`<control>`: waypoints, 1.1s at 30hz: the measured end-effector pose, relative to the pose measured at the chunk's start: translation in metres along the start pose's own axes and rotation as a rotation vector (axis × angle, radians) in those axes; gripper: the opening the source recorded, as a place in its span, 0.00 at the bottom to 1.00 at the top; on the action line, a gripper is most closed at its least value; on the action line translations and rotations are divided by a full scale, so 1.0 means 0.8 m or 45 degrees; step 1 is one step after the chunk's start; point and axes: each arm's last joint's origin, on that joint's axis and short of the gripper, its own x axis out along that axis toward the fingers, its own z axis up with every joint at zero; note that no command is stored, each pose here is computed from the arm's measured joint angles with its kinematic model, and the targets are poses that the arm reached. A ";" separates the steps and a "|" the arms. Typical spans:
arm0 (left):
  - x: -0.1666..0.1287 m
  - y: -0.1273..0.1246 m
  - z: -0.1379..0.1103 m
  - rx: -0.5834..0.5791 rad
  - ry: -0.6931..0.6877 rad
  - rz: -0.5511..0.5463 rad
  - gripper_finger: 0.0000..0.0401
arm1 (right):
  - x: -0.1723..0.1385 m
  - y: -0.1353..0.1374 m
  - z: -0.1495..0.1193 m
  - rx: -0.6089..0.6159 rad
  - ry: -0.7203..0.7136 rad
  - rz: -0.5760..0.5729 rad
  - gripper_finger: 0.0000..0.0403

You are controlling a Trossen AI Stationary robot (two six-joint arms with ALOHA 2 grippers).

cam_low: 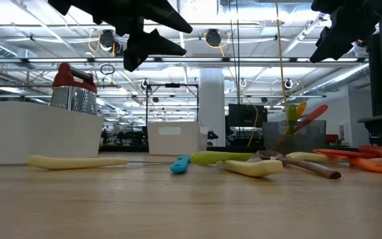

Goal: Pick & Place Kitchen Items
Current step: Put the blue spatula into the black bin

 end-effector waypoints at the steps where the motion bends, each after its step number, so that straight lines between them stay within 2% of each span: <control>1: 0.000 0.000 0.001 -0.027 -0.003 0.000 0.48 | 0.000 0.000 0.000 0.000 0.000 0.000 0.15; 3: 0.000 0.000 0.001 -0.068 -0.007 -0.001 0.51 | 0.000 0.000 0.000 -0.001 0.000 0.000 0.15; 11: -0.005 -0.024 0.013 0.020 0.010 -0.017 0.52 | 0.000 0.000 0.000 -0.004 0.000 0.000 0.15; 18: 0.000 -0.039 0.027 0.027 0.159 0.297 0.52 | 0.000 0.000 0.000 -0.004 -0.001 0.001 0.15; 21: 0.019 -0.043 0.029 0.018 0.249 0.363 0.52 | 0.000 0.000 0.000 -0.004 -0.001 0.001 0.15; 24: 0.046 -0.044 0.027 0.007 0.385 0.356 0.52 | 0.000 0.000 0.000 -0.004 0.000 0.002 0.15; 28: 0.072 -0.031 0.023 -0.043 0.526 0.455 0.52 | 0.000 0.000 0.000 -0.004 0.000 0.003 0.15; 33: 0.098 0.004 0.004 -0.144 0.652 0.631 0.52 | 0.000 0.000 0.000 -0.004 0.000 0.003 0.15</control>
